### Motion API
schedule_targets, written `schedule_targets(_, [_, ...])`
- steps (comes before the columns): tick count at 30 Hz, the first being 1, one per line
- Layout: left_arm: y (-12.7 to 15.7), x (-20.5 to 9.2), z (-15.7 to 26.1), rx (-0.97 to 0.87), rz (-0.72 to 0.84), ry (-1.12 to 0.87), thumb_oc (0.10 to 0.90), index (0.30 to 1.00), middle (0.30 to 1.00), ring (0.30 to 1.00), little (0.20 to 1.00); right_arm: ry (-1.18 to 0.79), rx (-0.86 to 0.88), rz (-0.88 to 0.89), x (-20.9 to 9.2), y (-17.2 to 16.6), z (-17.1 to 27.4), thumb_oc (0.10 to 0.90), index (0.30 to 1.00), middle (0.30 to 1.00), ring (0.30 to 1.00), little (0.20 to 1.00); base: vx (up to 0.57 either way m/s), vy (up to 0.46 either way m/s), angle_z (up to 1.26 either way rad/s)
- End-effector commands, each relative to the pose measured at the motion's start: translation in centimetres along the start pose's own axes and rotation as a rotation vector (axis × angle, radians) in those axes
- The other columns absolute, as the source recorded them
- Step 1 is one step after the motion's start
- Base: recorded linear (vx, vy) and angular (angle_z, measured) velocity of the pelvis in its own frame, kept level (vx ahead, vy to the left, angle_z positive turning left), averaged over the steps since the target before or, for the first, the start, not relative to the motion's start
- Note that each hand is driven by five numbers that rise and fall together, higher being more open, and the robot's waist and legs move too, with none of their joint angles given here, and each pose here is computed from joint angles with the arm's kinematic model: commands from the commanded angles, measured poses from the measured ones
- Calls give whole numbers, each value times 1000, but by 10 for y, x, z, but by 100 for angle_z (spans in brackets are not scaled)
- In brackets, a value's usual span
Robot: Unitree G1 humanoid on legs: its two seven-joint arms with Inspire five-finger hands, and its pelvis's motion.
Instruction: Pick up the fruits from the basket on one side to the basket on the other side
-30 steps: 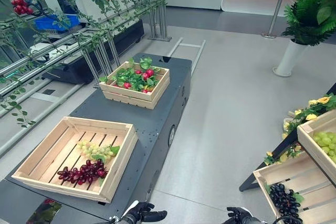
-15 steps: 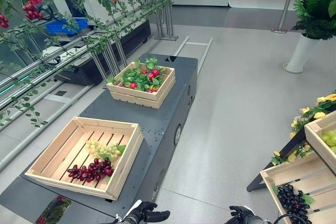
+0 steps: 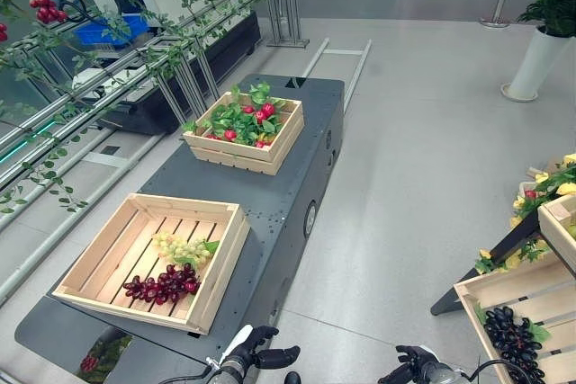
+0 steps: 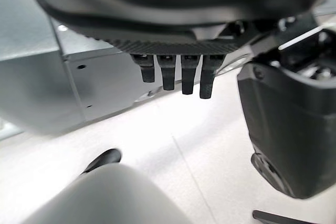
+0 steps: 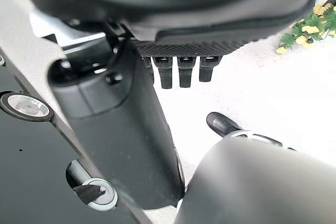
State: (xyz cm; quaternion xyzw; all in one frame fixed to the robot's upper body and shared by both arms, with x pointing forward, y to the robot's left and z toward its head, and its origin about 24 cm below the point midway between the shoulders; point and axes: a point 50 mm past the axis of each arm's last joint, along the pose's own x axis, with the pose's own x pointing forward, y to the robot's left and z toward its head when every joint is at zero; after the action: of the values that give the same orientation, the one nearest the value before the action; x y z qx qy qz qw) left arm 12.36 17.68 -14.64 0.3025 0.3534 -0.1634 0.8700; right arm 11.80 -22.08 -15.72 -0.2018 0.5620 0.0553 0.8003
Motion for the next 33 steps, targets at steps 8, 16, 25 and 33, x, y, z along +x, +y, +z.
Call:
schedule_targets(8, [101,-1,119,-277,612,-632,800,900,900,900,900,-104,18,62,2,1,34,800,900,900,900,900,1,3,11])
schedule_targets(16, [139,-18,157,-292,707,-813,800,900,900,900,900,-68,189,-40,1,-9,16,800,900,900,900,900,34,189,82])
schedule_targets(25, [154,-20,162,-317,798,-759,800,900,900,900,900,-76,125,40,1,13,18,800,900,900,900,900,122,167,31])
schedule_targets(33, [192,-44,203,-191,946,-907,800,900,900,900,900,-91,165,13,2,7,24,800,900,900,900,900,99,164,9])
